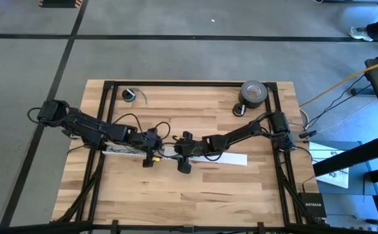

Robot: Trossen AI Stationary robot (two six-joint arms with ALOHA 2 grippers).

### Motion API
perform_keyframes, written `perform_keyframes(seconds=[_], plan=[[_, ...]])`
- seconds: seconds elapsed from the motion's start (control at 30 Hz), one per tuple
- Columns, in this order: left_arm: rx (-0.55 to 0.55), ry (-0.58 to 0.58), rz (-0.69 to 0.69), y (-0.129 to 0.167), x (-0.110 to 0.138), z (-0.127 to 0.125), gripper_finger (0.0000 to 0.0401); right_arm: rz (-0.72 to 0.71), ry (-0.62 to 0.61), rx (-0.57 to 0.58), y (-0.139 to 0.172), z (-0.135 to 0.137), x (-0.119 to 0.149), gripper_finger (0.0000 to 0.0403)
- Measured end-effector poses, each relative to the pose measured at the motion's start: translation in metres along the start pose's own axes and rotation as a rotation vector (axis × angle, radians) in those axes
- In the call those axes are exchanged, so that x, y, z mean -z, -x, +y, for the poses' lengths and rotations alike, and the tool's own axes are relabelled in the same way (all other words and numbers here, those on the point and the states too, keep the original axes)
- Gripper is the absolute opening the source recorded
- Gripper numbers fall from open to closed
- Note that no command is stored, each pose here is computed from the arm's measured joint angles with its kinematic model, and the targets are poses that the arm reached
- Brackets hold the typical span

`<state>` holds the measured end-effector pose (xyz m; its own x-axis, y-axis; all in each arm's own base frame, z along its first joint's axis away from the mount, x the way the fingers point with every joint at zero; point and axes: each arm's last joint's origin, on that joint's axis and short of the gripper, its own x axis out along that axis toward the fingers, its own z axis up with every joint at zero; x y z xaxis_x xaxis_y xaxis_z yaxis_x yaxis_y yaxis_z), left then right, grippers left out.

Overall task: Ziptie cables
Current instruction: Close the white cable duct

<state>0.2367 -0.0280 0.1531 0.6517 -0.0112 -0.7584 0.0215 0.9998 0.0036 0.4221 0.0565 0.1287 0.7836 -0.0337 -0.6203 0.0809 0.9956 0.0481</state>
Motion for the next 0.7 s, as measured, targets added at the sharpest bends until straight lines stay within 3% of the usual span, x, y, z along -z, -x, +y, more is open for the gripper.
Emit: perform_keyframes(seconds=[0.17,0.47,0.7], plan=[[0.002,0.003,-0.018,-0.001,0.003,0.000,0.0238,-0.007,0.001,-0.006,0.000,0.000,-0.001,0.0216],[0.005,0.001,-0.032,-0.002,0.005,0.000,0.0235,-0.031,-0.003,-0.017,0.000,0.001,-0.002,0.0216],[0.006,-0.009,-0.014,-0.003,0.008,0.000,0.0235,-0.032,-0.003,-0.020,-0.018,0.004,-0.006,0.0216]])
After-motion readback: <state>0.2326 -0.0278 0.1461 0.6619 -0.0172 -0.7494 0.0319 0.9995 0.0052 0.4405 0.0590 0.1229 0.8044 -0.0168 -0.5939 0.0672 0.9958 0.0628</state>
